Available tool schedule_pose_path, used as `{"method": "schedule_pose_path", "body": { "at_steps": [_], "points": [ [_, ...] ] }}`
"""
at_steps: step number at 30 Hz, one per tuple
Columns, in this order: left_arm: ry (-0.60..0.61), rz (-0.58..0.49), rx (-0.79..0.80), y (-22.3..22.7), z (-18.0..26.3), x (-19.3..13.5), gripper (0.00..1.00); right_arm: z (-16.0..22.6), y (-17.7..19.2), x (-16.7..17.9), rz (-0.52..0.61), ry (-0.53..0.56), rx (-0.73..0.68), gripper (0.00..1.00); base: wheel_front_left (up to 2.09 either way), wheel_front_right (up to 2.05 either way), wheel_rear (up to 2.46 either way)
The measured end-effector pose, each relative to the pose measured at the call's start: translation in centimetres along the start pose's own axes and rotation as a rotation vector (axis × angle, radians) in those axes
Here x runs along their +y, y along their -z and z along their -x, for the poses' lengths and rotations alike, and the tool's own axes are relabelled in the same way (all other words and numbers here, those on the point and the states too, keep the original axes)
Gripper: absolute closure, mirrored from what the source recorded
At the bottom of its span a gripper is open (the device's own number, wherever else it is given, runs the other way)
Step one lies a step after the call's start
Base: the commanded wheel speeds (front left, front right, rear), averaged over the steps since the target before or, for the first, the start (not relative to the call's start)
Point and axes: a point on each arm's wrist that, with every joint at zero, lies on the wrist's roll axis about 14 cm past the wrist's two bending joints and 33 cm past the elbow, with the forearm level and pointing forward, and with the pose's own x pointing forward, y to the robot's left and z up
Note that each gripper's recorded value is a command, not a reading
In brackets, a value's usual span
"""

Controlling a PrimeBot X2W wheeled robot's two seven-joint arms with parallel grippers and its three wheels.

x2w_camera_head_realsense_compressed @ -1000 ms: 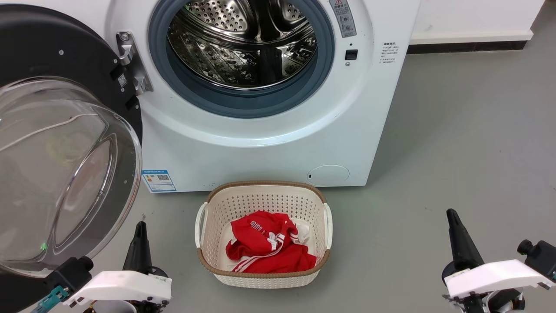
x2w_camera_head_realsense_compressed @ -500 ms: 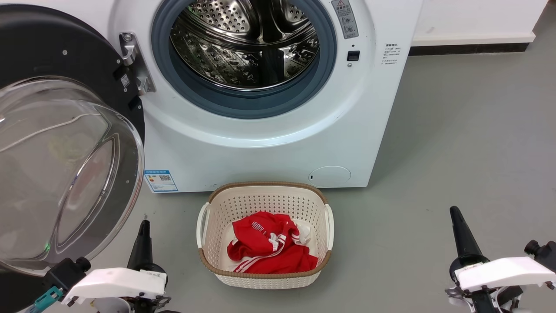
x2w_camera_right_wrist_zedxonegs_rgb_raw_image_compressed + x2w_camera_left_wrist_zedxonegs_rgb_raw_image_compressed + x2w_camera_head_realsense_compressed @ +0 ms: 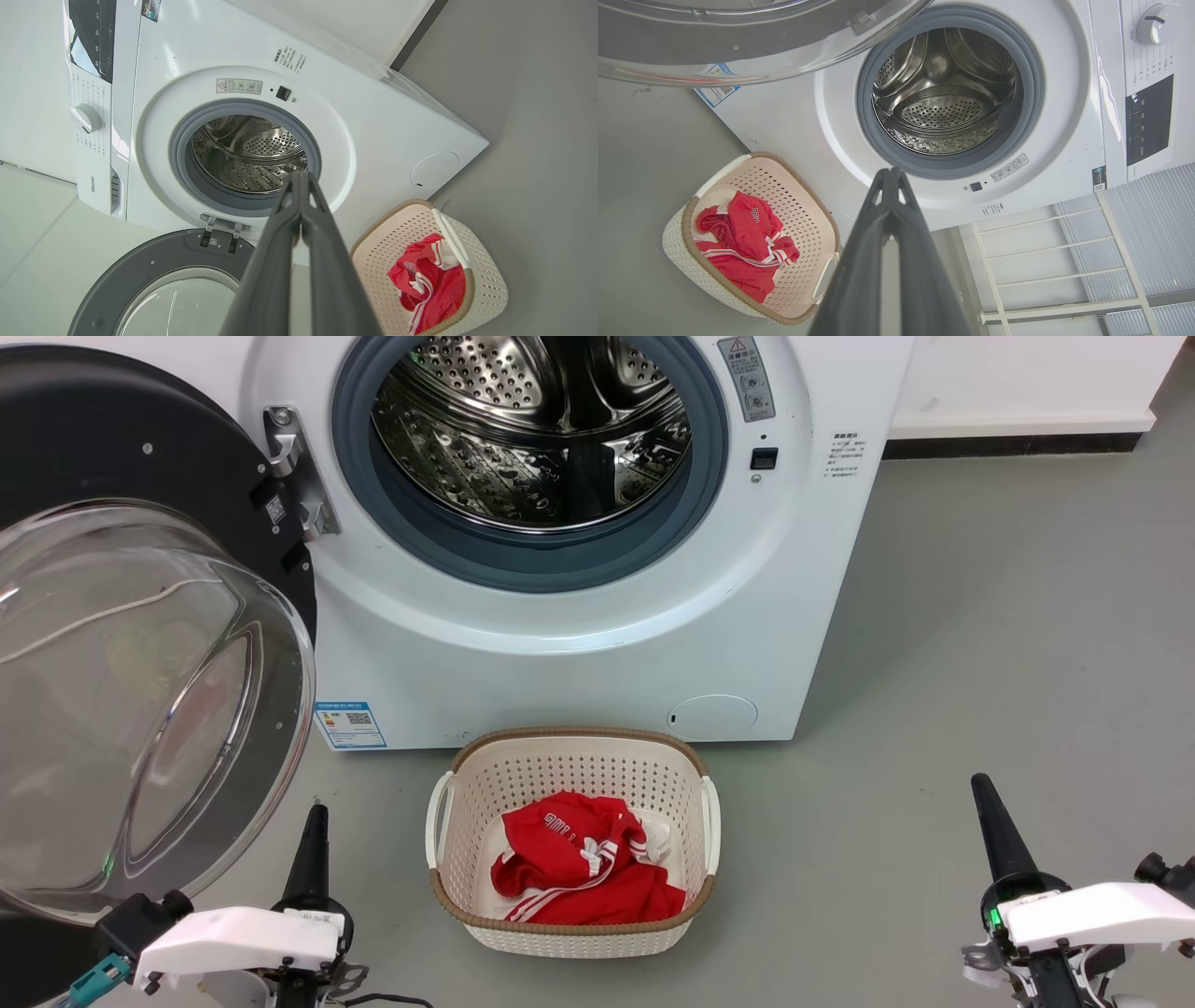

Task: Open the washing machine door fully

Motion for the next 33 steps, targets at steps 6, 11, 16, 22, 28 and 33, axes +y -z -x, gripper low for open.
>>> {"method": "schedule_pose_path", "body": {
  "at_steps": [6, 11, 16, 22, 28, 33],
  "points": [
    [0.007, 0.064, 0.005, -0.03, -0.07, -0.11, 1.00, -0.06, -0.05, -0.05, -0.061, 0.002, 0.001, 1.00, 0.00, 0.00, 0.00],
    [0.012, 0.125, 0.012, -0.04, -0.12, -0.20, 1.00, -0.13, -0.10, -0.05, -0.119, 0.002, 0.003, 1.00, 0.00, 0.00, 0.00],
    [0.021, 0.174, 0.014, -0.10, -0.17, -0.34, 1.00, -0.36, -0.25, 0.22, -0.164, -0.005, 0.003, 1.00, 0.00, 0.00, 0.00],
    [0.030, 0.219, 0.018, -0.15, -0.19, -0.48, 1.00, -0.40, -0.28, 0.21, -0.207, -0.006, 0.004, 1.00, 0.00, 0.00, 0.00],
    [0.040, 0.272, 0.021, -0.23, -0.26, -0.67, 1.00, -0.59, -0.41, 0.44, -0.255, -0.013, 0.004, 1.00, 0.00, 0.00, 0.00],
    [0.047, 0.315, 0.024, -0.30, -0.29, -0.78, 1.00, -0.64, -0.43, 0.49, -0.297, -0.016, 0.007, 1.00, 0.00, 0.00, 0.00]
  ]
}}
